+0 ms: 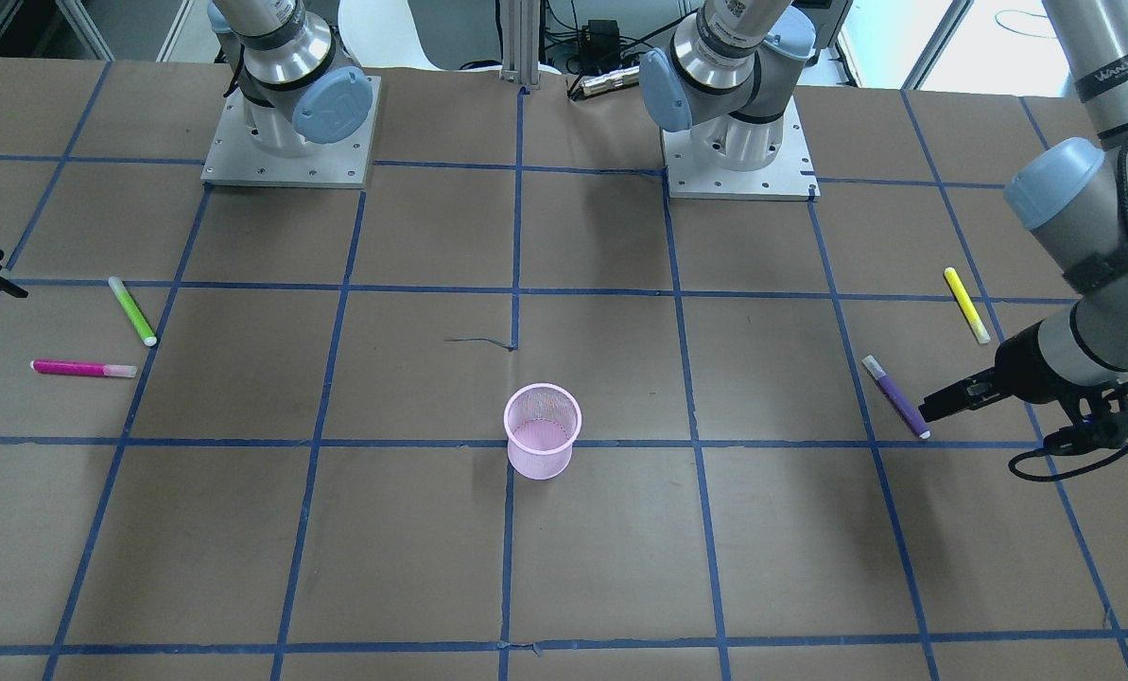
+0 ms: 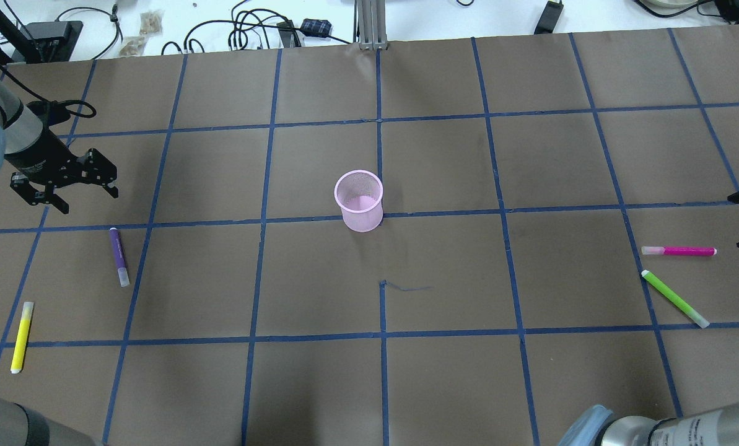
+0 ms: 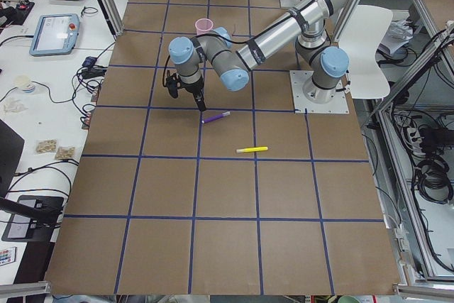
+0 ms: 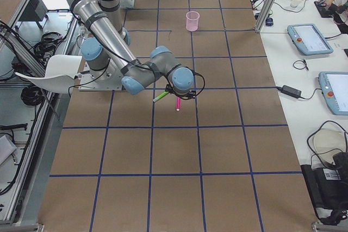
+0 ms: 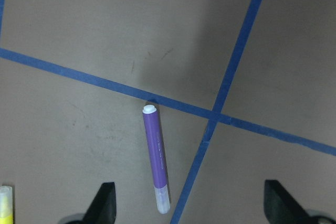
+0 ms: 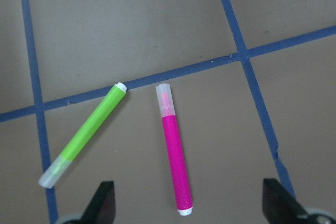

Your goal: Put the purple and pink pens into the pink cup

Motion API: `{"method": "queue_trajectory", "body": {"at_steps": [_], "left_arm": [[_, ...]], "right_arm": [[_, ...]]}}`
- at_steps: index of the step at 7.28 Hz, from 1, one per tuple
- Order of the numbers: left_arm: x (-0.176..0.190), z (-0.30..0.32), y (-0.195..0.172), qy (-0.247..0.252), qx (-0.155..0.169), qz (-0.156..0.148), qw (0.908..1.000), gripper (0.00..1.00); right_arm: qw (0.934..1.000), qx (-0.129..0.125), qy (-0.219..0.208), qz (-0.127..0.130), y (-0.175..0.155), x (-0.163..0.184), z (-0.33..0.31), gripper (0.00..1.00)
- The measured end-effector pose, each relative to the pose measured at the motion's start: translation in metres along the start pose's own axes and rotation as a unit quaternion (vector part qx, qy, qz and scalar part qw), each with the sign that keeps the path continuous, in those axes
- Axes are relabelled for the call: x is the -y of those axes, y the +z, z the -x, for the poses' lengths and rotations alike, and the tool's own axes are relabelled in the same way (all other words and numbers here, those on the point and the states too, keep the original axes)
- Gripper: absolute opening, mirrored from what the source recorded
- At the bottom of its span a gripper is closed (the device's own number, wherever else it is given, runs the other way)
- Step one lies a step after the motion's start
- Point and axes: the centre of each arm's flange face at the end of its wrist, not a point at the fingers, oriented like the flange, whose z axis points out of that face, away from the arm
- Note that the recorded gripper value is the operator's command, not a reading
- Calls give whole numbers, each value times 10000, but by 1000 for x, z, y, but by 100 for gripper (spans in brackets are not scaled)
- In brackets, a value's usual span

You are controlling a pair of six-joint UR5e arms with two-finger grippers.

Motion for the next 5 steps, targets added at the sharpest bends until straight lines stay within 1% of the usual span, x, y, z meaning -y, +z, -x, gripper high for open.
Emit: {"method": "queue_trajectory", "body": {"at_steps": [1, 3, 4, 5], "left_arm": [[3, 2, 9, -8, 9, -43, 10000, 100], [4, 11, 34, -75, 3, -96, 9999, 99], [6, 17, 46, -117, -13, -94, 9999, 92], [9, 20, 56, -140, -20, -95, 9999, 89]], "right_arm": [[9994, -25, -273, -219, 17, -15, -3, 92], [9970, 10, -499, -594, 47, -42, -7, 87], [9956, 27, -619, -704, 57, -47, -7, 86], [9940, 49, -767, -778, 65, -51, -7, 86]]}}
